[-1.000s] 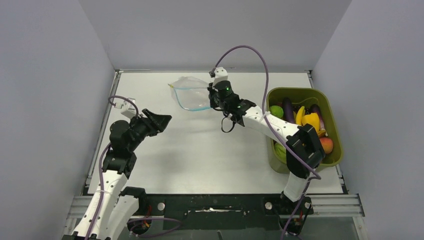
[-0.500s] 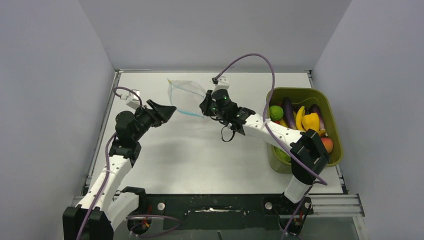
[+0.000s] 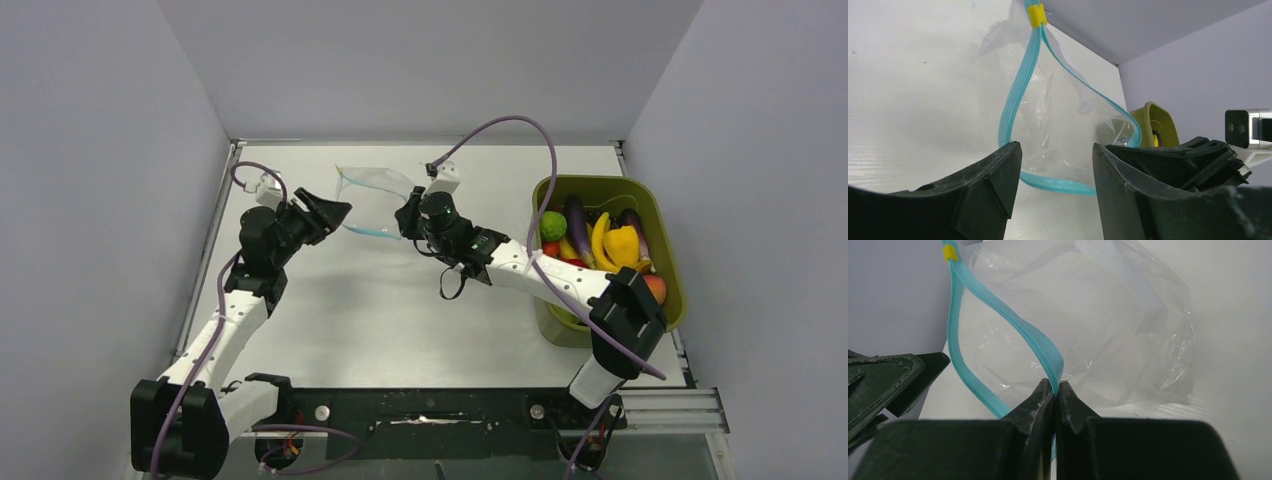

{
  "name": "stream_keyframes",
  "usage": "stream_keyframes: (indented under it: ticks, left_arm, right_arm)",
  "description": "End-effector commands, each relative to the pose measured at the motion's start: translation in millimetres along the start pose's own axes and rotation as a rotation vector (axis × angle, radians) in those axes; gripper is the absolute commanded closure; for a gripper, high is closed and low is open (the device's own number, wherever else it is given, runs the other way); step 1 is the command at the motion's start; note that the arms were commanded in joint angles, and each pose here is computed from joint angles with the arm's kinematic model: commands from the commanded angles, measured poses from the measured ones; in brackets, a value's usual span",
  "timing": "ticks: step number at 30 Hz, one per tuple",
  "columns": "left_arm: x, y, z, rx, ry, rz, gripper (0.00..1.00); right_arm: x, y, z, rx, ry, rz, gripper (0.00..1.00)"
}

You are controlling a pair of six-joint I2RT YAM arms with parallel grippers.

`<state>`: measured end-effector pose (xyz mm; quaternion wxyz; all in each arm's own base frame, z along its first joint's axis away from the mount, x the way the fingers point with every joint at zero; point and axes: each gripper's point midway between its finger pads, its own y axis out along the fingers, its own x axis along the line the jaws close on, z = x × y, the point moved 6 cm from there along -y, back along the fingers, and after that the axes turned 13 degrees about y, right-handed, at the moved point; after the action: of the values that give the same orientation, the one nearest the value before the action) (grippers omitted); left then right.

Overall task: Place the food in the zip-top bag and seal the zipper
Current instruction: Open the zipper of the food storage bag.

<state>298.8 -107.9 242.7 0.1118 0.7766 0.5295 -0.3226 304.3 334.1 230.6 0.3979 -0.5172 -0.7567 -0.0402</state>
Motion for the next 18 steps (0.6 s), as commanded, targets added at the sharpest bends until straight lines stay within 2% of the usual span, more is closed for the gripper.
stream_keyframes:
  ticks: [1, 7, 12, 18]
  left_arm:
    - [-27.8, -9.6, -29.9, -0.083, -0.023, 0.063, 0.45]
    - [-35.4, -21.1, -29.4, -0.086, -0.085, 0.088, 0.41]
    - [-20.2, -7.0, -19.5, -0.050, -0.104, 0.032, 0.41]
    - [-22.7, 11.6, -28.5, -0.021, -0.083, 0.056, 0.41]
  right_arm:
    - [24.1, -13.6, -35.2, -0.167, 0.066, -0.058, 1.00]
    - [27.6, -15.7, -39.7, -0.190, 0.074, -0.071, 1.00]
    - [30.4, -17.4, -37.6, -0.185, 0.075, -0.094, 1.00]
    - [42.4, -18.0, -27.6, -0.148, 0.054, -0.129, 1.00]
